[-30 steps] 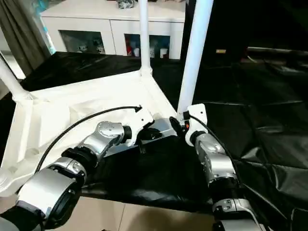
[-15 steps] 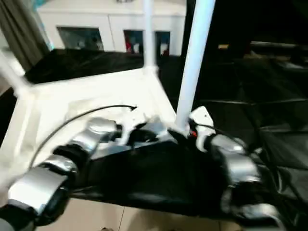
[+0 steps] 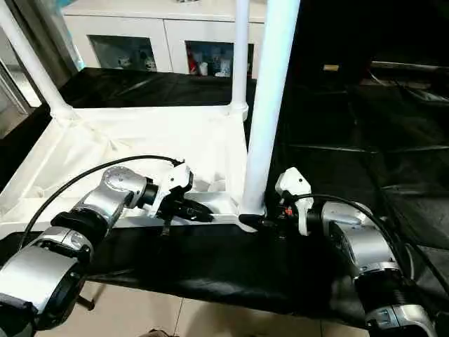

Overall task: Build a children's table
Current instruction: Rotate leg to tighten

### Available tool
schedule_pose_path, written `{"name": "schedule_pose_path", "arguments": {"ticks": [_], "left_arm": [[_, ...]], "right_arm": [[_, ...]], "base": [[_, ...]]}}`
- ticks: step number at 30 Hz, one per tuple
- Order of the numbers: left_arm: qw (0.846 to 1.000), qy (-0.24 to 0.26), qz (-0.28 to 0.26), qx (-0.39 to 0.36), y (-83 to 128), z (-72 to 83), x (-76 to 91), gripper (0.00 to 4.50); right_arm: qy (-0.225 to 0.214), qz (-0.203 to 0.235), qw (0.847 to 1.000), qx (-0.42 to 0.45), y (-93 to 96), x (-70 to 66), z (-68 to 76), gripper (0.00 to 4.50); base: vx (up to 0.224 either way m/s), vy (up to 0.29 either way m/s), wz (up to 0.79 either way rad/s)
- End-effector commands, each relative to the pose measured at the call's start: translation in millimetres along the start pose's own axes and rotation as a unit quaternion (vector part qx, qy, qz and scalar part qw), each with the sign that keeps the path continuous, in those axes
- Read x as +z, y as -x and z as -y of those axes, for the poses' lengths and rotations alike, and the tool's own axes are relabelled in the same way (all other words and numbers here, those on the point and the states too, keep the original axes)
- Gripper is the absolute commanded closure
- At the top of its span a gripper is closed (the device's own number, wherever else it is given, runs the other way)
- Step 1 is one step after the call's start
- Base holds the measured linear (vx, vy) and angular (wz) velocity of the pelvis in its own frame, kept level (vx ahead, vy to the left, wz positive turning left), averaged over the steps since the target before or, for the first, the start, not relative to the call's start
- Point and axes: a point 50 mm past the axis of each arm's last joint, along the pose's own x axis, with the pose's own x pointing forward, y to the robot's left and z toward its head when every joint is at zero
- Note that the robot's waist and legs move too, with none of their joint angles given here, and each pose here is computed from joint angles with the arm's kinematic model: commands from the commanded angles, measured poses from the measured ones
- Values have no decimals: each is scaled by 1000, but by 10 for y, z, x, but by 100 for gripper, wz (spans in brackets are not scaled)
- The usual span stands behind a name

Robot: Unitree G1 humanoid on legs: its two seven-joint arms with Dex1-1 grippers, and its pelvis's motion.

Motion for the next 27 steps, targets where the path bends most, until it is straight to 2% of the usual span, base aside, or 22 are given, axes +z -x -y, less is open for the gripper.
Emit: {"name": "schedule_pose_path", "arguments": {"ticks": [1,3,5,9,12,13,15,16,17,18,20,23,24,25,26,27], "left_arm": [[998,-33,32,-35,-52,18,168,450],[998,-34,33,-32,-58,17,170,450],[999,-37,31,-16,-75,4,169,450],[998,-37,23,33,-123,-42,171,450],[992,-17,28,123,-265,-125,214,450],[992,-17,28,123,-265,-125,214,450],[985,-4,30,169,-383,-155,257,450],[984,-3,30,178,-403,-161,265,450],[976,18,37,212,-533,-171,324,450],[974,26,43,219,-587,-166,351,450],[974,30,49,221,-663,-148,386,450],[977,18,47,206,-747,-104,411,450],[979,14,46,199,-773,-88,417,450],[979,6,40,198,-763,-87,401,450],[979,6,40,198,-763,-87,401,450],[979,5,35,200,-728,-99,378,450]], "right_arm": [[-20,-13,1000,13,-65,-75,-49,128],[-24,-12,1000,11,-75,-92,-62,135],[-29,-18,999,-14,-83,-148,-55,163],[-33,-31,996,-76,-106,-234,8,173],[-65,-35,978,-193,-204,-347,102,176],[-65,-35,978,-193,-204,-347,102,176],[-103,-34,956,-274,-300,-399,137,177],[-109,-36,951,-287,-317,-409,141,177],[-133,-43,932,-335,-441,-440,127,177],[-140,-44,927,-345,-497,-444,110,177],[-144,-44,925,-349,-584,-433,80,177],[-133,-34,930,-340,-703,-365,36,177],[-127,-26,933,-335,-747,-327,20,142],[-108,4,946,-306,-783,-229,-6,107],[-108,4,946,-306,-783,-229,-6,107],[-100,24,953,-286,-757,-175,-2,105]], "base": [[0,0,0],[0,0,0],[0,0,0],[0,0,0],[0,0,0],[0,0,0],[0,0,0],[0,0,0],[0,0,0],[0,0,0],[0,0,0],[0,0,0],[0,0,0],[0,0,0],[0,0,0],[0,0,0]]}}
